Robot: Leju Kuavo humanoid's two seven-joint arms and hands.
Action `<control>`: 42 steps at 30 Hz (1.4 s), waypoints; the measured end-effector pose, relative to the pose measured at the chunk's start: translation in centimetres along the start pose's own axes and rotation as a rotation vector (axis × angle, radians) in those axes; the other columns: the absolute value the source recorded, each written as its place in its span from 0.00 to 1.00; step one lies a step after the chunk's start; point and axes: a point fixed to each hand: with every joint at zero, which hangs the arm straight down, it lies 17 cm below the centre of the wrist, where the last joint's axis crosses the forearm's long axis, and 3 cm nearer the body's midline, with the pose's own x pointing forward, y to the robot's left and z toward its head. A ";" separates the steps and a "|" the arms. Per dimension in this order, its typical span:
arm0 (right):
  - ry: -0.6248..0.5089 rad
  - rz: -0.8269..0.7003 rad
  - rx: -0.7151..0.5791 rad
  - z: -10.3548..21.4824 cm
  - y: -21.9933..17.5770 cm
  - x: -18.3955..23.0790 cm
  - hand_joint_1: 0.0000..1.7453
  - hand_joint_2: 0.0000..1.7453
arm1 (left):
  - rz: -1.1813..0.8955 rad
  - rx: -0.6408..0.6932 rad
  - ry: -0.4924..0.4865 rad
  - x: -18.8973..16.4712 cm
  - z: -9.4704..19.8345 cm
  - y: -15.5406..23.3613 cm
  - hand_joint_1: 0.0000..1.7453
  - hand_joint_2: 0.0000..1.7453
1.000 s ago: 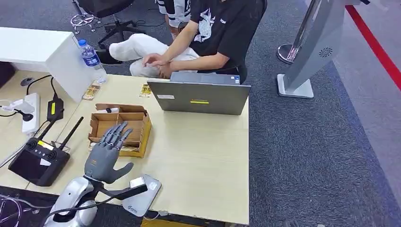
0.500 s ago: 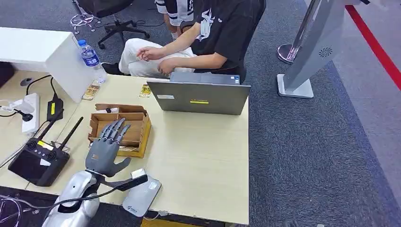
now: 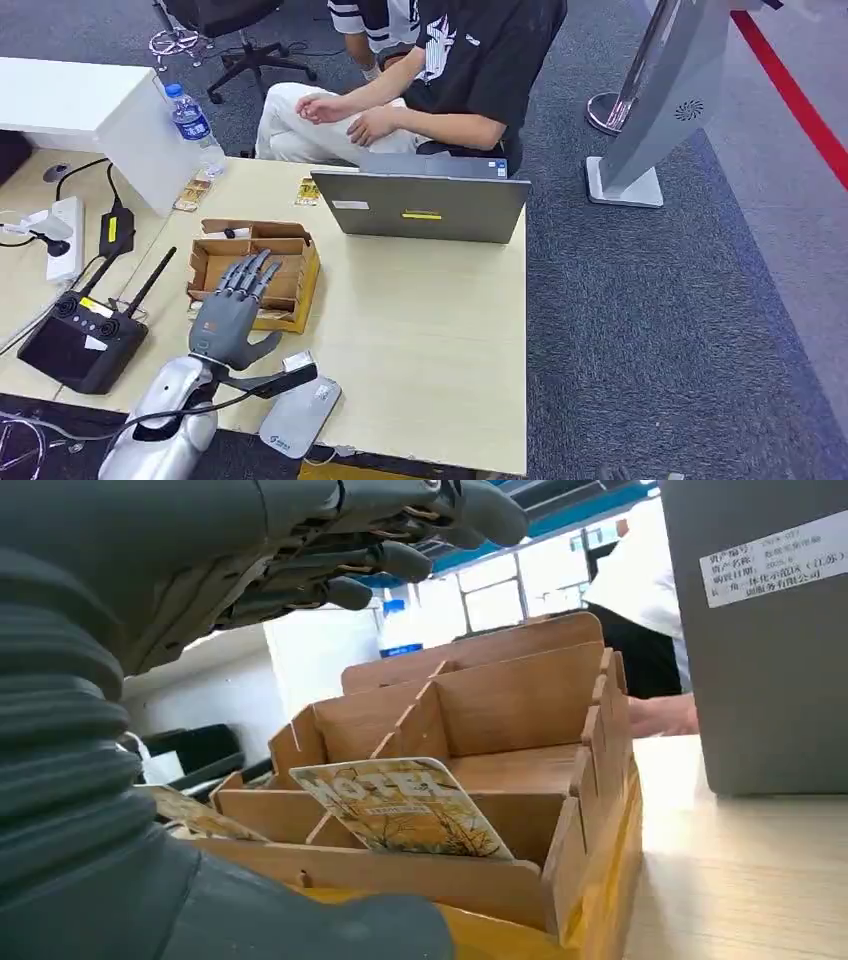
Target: Pass the card to the sensor for recognition and then transmit it.
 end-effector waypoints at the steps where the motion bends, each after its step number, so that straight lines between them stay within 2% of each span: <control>1: 0.001 0.001 -0.002 0.0 0.0 0.0 0.00 1.00 | 0.001 -0.001 0.000 0.0 0.0 0.0 0.25 1.00; 2: 0.004 0.001 -0.002 0.0 0.0 -0.1 0.00 1.00 | 0.002 -0.002 -0.001 0.0 0.0 -0.1 0.91 1.00; 3: 0.005 0.002 -0.003 0.0 -0.1 -0.1 0.00 1.00 | 0.003 -0.002 -0.003 0.0 0.0 -0.1 0.95 1.00; 4: 0.005 0.002 -0.004 0.0 -0.1 -0.1 0.00 1.00 | 0.004 -0.002 -0.006 0.1 0.0 -0.1 0.93 1.00; 7: 0.006 0.002 -0.005 0.0 -0.1 -0.1 0.00 1.00 | 0.008 -0.004 -0.005 0.0 0.0 -0.2 0.96 1.00; 10: 0.007 0.002 -0.005 0.0 -0.1 -0.1 0.00 1.00 | 0.009 -0.004 -0.005 0.0 0.0 -0.2 0.93 1.00; 12: 0.008 0.001 -0.006 0.0 -0.1 -0.2 0.00 1.00 | 0.011 -0.006 -0.004 0.0 0.1 -0.3 0.97 1.00; 13: 0.009 0.001 -0.006 0.0 -0.1 -0.2 0.00 1.00 | 0.011 -0.006 -0.004 0.0 0.1 -0.3 0.95 1.00; 14: 0.009 0.001 -0.006 0.0 -0.1 -0.2 0.00 1.00 | 0.011 -0.006 -0.004 0.0 0.1 -0.3 1.00 1.00; 21: 0.012 0.001 -0.010 0.0 -0.2 -0.3 0.00 1.00 | 0.017 0.043 -0.026 0.5 -0.3 0.8 1.00 1.00; 34: 0.013 0.008 -0.009 0.1 -0.2 -0.4 0.00 1.00 | 0.013 0.375 -0.088 5.2 -3.8 12.4 1.00 1.00; 38: 0.015 0.009 -0.011 0.0 -0.3 -0.4 0.00 1.00 | 0.007 0.441 -0.070 4.8 -4.6 15.6 1.00 1.00; 42: 0.023 0.021 -0.006 0.0 -0.1 -0.5 0.00 1.00 | 0.071 0.483 -0.036 2.5 -5.4 18.2 1.00 1.00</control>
